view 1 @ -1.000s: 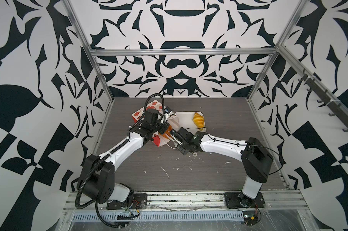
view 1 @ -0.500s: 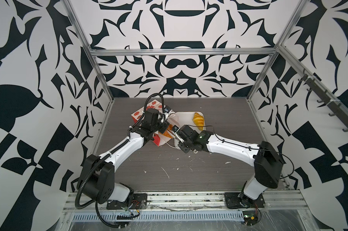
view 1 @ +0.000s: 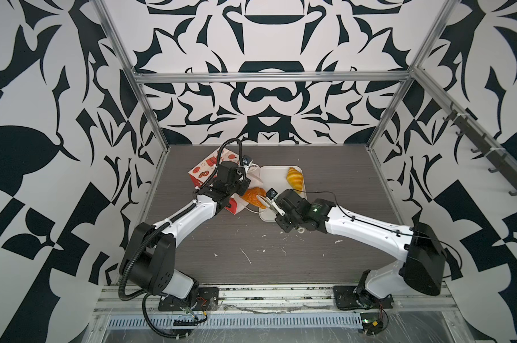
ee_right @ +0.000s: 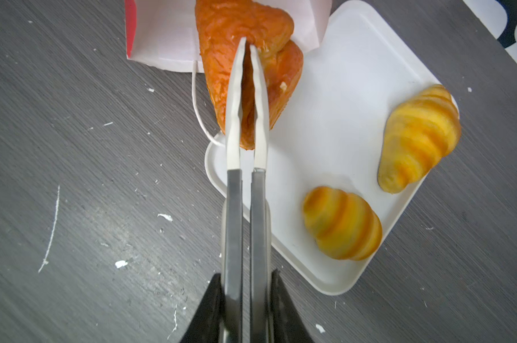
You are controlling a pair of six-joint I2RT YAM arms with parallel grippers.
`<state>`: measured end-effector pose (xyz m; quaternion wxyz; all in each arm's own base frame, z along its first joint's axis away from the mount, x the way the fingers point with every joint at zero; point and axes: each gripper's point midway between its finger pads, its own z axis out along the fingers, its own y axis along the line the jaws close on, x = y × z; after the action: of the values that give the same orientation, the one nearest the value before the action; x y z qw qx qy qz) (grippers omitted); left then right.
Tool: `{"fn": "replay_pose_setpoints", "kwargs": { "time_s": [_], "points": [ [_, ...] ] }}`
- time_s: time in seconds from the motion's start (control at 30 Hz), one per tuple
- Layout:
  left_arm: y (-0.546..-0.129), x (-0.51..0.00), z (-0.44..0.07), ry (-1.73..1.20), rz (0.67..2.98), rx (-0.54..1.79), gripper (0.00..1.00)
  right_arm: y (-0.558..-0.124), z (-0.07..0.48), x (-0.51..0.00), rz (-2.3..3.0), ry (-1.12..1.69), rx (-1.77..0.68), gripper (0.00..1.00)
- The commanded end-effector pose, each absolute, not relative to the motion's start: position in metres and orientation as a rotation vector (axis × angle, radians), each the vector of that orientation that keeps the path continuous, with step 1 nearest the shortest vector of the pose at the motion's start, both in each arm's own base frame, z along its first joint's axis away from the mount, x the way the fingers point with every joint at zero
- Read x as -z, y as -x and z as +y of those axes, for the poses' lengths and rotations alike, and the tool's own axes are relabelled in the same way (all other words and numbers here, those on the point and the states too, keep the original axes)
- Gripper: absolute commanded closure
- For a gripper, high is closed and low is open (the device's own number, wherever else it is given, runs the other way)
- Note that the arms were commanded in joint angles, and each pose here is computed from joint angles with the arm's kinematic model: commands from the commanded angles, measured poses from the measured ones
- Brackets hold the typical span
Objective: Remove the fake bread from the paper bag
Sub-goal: 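Carry the orange bread over the white tray with the right gripper, then lower the orange bread onto the tray and open the tongs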
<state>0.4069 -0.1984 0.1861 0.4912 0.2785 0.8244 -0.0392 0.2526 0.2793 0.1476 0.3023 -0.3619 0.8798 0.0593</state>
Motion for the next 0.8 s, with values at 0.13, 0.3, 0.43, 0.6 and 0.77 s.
{"fn": "replay_pose_setpoints", "kwargs": {
  "time_s": [0.13, 0.3, 0.43, 0.6, 0.77],
  "points": [
    [-0.427, -0.209, -0.190, -0.525, 1.970, 0.075, 1.00, -0.251, 0.256, -0.190, 2.256, 0.813, -0.181, 0.75],
    [-0.432, -0.217, -0.175, -0.434, 1.963, 0.049, 1.00, -0.257, 0.232, -0.195, 2.259, 0.749, -0.108, 0.75],
    [-0.432, -0.222, -0.163, -0.385, 1.956, 0.028, 1.00, -0.270, 0.220, -0.199, 2.269, 0.683, -0.100, 0.75],
    [-0.426, -0.225, -0.154, -0.356, 1.950, 0.030, 1.00, -0.293, 0.214, -0.197, 2.280, 0.609, -0.133, 0.75],
    [-0.420, -0.230, -0.152, -0.355, 1.937, 0.040, 1.00, -0.318, 0.227, -0.184, 2.303, 0.600, -0.193, 0.75]
  ]
}}
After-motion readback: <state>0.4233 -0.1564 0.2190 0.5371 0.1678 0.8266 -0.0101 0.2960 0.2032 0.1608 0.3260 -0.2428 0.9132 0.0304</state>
